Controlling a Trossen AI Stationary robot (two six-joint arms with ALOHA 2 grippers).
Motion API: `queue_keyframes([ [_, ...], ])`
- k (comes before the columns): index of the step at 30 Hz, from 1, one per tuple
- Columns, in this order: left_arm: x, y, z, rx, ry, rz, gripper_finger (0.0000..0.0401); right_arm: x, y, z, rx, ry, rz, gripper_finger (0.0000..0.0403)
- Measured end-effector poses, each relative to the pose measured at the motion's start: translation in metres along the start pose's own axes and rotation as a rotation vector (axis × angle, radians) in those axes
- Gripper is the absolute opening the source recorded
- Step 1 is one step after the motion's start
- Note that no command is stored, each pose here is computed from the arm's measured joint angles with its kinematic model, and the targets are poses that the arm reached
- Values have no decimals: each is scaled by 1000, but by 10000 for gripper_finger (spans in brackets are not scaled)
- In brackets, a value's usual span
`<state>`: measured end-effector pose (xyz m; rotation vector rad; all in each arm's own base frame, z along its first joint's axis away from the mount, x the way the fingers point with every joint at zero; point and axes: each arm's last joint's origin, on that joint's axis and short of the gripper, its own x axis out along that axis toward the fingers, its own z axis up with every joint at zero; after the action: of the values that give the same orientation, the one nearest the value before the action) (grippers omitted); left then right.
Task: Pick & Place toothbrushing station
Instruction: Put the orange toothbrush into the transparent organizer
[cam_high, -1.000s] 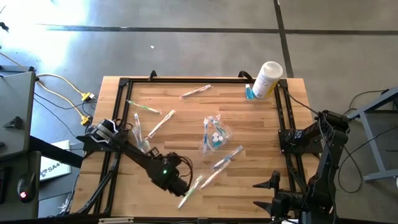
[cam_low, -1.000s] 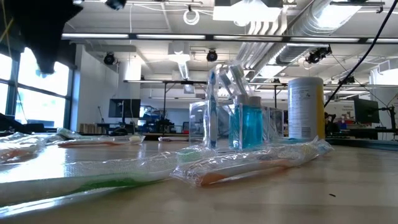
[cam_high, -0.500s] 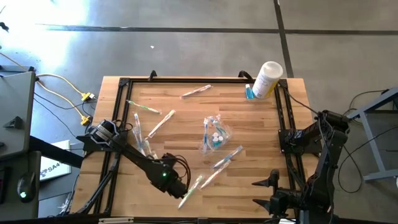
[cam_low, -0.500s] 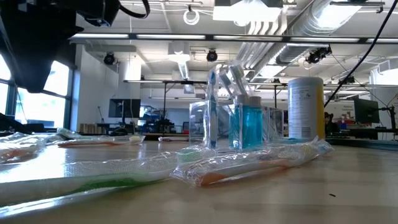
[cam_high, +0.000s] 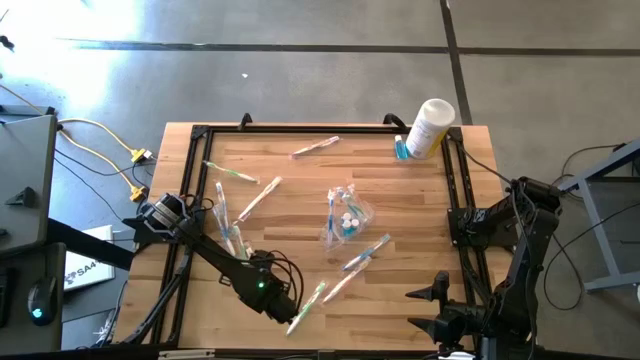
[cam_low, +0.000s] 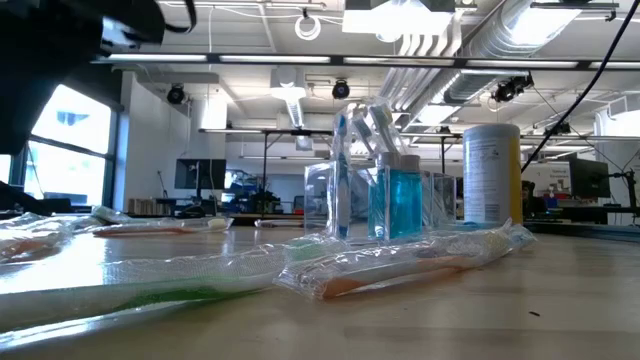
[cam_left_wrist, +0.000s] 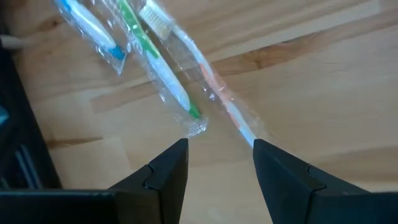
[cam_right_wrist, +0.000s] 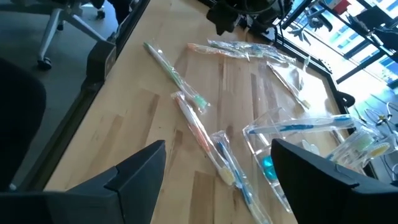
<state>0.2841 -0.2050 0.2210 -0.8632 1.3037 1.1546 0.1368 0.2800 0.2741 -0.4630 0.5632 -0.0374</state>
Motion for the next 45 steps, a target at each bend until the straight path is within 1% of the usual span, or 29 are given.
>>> queue_keyframes([
  [6, 32, 2, 0, -53, -4, 8, 173, 0, 1, -1, 25, 21, 25, 284],
  [8, 44, 1, 4, -68, 1, 4, 173, 0, 1, -1, 40, 29, 34, 284],
  [12, 62, -2, 8, -84, 54, -29, 173, 0, 2, -1, 59, 32, 36, 284],
  [14, 67, -3, 9, -73, 80, -45, 173, 0, 2, -1, 61, 31, 38, 284],
  [18, 73, -4, 14, -48, 97, -59, 172, 0, 3, 0, 72, 27, 44, 284],
  [24, 73, -4, 14, -26, 86, -62, 172, 0, 3, 0, 79, 24, 48, 284],
  [27, 74, -2, 12, 56, 79, -53, 172, 0, 3, 0, 94, 24, 48, 284],
  [29, 76, -2, 12, 72, 70, -40, 169, 0, 3, 0, 103, 24, 48, 284],
  [31, 76, -2, 13, 75, 59, -34, 156, 0, 3, 0, 105, 25, 48, 284],
  [33, 76, -2, 13, 87, 44, -37, 130, 0, 3, 0, 105, 25, 48, 284],
  [36, 76, -3, 13, 120, 26, -50, 71, 0, 3, 0, 106, 25, 48, 284],
  [38, 76, -3, 13, 171, 19, -57, 26, 0, 3, 0, 105, 25, 48, 284],
  [39, 76, -3, 13, 192, 12, -58, 17, 0, 3, 0, 105, 25, 48, 284],
  [43, 76, -3, 14, 226, -6, -55, 18, 0, 3, 0, 105, 25, 48, 284],
  [45, 70, -5, 14, 259, -19, -53, 10, 0, 3, 0, 105, 25, 48, 284],
])
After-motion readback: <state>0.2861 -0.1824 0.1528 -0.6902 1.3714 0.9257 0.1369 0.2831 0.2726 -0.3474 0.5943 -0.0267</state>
